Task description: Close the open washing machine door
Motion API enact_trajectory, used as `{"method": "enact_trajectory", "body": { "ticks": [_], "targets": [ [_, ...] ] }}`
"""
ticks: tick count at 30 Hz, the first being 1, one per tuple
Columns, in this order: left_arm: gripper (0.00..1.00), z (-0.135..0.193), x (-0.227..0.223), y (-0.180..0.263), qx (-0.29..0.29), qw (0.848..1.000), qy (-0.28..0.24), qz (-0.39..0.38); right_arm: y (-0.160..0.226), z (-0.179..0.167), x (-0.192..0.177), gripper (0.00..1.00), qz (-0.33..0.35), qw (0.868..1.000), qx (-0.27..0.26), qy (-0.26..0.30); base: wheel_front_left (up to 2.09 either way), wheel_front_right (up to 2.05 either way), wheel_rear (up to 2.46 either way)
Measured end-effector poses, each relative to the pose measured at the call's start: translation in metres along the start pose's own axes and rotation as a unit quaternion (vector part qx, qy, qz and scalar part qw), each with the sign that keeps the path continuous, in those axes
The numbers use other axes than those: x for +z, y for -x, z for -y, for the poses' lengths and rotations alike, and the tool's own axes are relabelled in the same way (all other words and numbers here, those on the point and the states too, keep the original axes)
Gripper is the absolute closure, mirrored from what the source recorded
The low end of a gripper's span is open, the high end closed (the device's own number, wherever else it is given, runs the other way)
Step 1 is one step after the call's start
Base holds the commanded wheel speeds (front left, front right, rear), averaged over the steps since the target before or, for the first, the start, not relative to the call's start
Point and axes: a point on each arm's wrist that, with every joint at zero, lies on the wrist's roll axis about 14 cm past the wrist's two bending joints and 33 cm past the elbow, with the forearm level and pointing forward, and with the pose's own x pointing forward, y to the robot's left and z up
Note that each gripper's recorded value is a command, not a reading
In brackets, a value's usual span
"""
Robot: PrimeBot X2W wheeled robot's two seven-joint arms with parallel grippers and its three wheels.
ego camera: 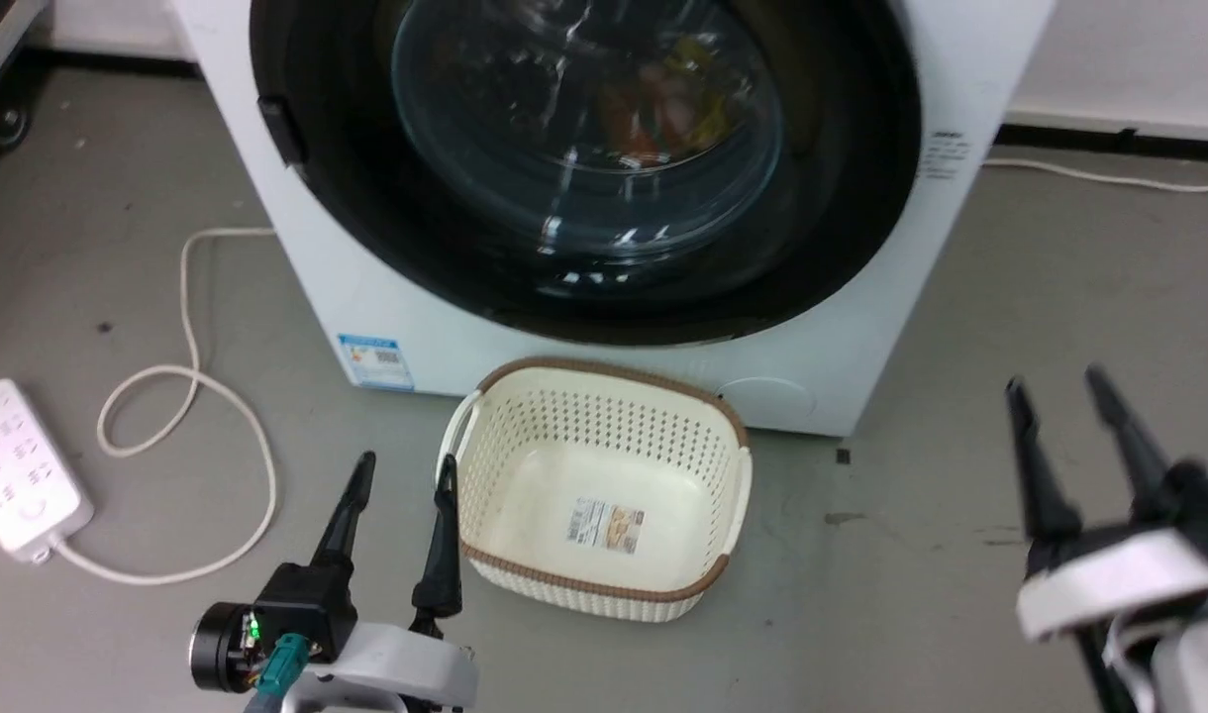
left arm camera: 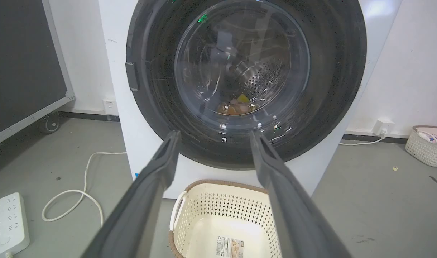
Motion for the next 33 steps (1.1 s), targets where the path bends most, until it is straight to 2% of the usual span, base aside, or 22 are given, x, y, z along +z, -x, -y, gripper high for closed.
{"method": "enact_trajectory", "body": {
  "ticks": [9,19,20,33],
  "targets": [
    [0.0,0.009,-0.014,0.007,-0.016,1.0,0.007,-0.023,0.058,-0.012,-0.013,0.0,-0.023,0.999,-0.038,0.015,0.0,0.0,0.0],
    [0.0,0.014,-0.022,0.011,-0.027,0.999,0.004,-0.038,0.069,-0.007,-0.008,0.0,-0.017,0.998,-0.056,0.02,0.0,0.0,0.0],
    [1.0,0.013,-0.022,0.011,-0.026,0.999,0.004,-0.038,0.069,-0.007,-0.008,1.0,-0.017,0.998,-0.056,0.019,0.0,0.0,0.0],
    [1.0,0.013,-0.02,0.009,-0.026,0.999,-0.001,-0.041,0.069,-0.009,-0.01,1.0,-0.027,0.998,-0.054,0.019,0.0,0.0,0.0]
  ]
}}
